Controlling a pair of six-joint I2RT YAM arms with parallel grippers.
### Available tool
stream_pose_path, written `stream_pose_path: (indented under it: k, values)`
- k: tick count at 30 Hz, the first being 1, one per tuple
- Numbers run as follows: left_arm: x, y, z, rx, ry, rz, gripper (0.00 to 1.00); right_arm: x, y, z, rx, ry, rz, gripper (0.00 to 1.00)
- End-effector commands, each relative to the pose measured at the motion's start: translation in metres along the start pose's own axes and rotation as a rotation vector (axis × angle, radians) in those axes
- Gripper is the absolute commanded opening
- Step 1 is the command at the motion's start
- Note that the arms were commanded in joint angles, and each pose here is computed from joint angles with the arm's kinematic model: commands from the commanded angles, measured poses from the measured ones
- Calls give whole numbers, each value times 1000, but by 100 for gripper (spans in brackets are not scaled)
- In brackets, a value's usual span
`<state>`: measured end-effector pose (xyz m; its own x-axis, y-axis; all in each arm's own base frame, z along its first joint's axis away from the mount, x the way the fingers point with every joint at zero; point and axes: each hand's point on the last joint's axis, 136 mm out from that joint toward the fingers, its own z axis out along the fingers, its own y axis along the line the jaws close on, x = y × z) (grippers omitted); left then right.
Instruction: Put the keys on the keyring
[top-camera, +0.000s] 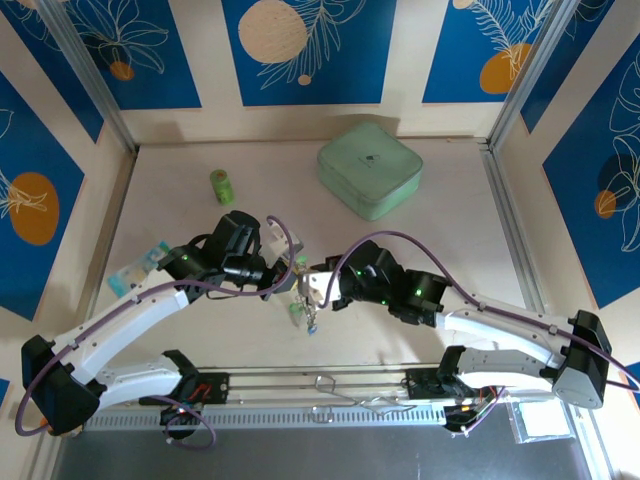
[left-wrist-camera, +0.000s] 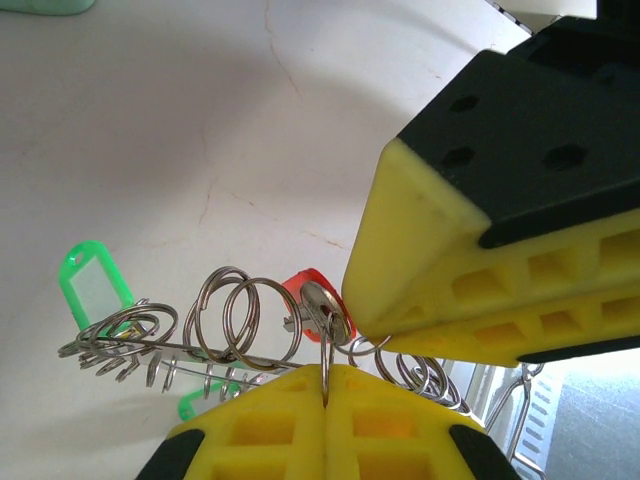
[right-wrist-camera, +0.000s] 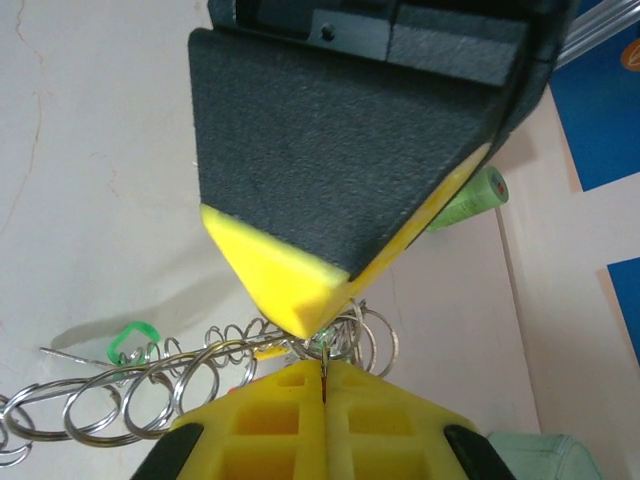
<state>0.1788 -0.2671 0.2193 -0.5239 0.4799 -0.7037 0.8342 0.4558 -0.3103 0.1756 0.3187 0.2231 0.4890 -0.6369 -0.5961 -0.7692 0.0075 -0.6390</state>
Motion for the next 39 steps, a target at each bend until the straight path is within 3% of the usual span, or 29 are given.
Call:
stream_pose_path:
  k: [1,8,10,14,20,26,39]
  values:
    - [-25,-3,-8,-10,-74,27,0,0,12,2,-45,3,-24,0]
    - [-30,-6,-12,-11,-133,76,0,4,18,6,-63,12,-14,0]
    - [-32,-7,-14,-13,-175,118,0,5,16,3,-65,-2,30,19]
    - [-35,-5,-19,-54,-300,265,0,5,11,-17,-98,-72,199,31]
    - [-30,-22,-15,-2,-459,562,0,2,5,-49,-175,-207,449,31]
    - [-22,-37,-7,68,-518,777,0,-19,2,-56,-213,-315,482,21]
    - [-16,-46,-2,146,-521,799,0,-8,5,-31,-228,-220,460,22]
